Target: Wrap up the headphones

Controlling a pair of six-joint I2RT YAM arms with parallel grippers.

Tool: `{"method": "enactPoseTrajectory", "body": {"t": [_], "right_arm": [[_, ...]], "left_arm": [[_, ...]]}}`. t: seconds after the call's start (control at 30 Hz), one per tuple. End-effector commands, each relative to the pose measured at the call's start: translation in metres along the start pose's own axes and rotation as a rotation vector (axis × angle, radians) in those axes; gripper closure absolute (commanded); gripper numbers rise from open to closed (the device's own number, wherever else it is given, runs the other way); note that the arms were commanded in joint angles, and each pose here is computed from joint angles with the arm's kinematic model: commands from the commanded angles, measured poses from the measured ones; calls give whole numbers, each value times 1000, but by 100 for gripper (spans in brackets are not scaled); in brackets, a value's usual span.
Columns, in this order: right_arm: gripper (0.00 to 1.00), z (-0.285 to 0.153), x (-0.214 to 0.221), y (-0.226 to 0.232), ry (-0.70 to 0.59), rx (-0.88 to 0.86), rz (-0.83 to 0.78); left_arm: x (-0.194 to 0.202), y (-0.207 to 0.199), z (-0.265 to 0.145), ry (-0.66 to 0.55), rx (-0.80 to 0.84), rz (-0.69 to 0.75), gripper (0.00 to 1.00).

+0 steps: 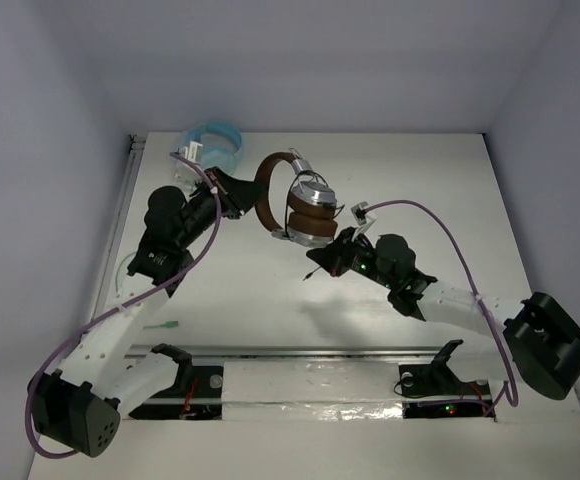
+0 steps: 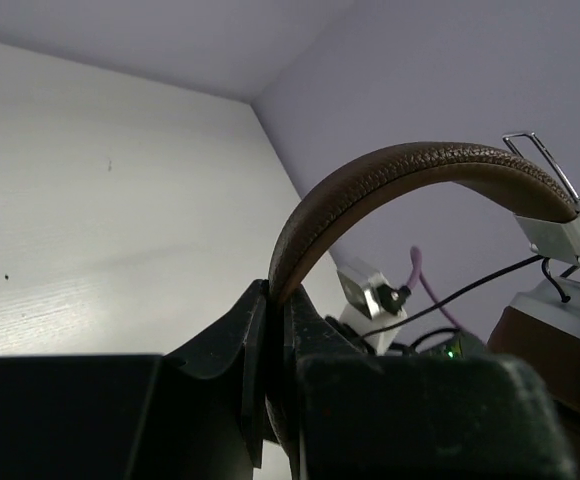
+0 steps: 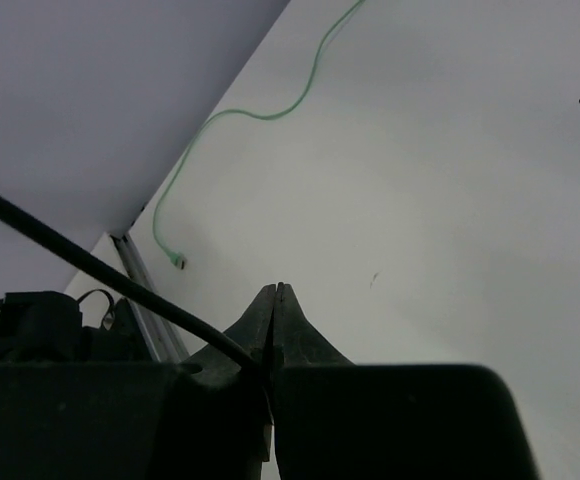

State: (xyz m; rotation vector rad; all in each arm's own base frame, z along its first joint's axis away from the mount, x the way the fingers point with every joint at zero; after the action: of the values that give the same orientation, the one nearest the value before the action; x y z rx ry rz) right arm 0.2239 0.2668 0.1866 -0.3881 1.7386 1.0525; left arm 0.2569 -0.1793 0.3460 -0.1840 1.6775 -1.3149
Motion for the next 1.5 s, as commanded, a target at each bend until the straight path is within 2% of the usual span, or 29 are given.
{"method": "enactPoseTrajectory", "body": {"t": [0.0,0.03,0.27,0.43,0.53,0.7,0.87,1.0,1.13,1.27,1.47], "right_arm": [[100,-4,-5,12,-24,-21,39],[100,-5,-6,13,-21,-20,48],[100,-5,18,54,96,-39,67],[100,-5,26,75,160,-44,47],[100,-5,25,87,202,-68,37],[100,-2,17,104,215,-120,44],[100,-11,-4,115,117,-170,81],[100,-14,-23,117,22,-163,98],[100,-8,-39,123,-30,-165,97],[97,5,-64,118,-149,-62,144],[95,17,-72,101,-233,79,250]], "left_arm": [[-25,-16,-1,-201,72,-84,100],[-32,-8,0,-268,29,-109,100],[-33,35,7,-452,-188,-127,100],[-27,55,5,-487,-346,-48,100],[-28,68,-1,-548,-452,1,100],[-3,85,6,-512,-557,61,100],[18,106,6,-487,-662,105,100],[28,115,3,-463,-685,108,100],[58,110,4,-384,-679,137,100],[87,109,3,-294,-678,148,100],[113,105,-5,-229,-677,130,100]]}}
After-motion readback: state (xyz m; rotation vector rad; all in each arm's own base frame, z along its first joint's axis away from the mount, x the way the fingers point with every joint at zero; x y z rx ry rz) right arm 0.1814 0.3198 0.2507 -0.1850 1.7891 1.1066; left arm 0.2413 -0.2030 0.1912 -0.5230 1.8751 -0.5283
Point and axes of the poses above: each gripper's point midway between its finger pads, its own z axis out along the fingers, its own y axis along the line the jaws close on, x = y × z, the point moved 5 cm from there along -z, back along the fingers, and after that the axes turned 9 degrees about -z, right-handed, at the moved point
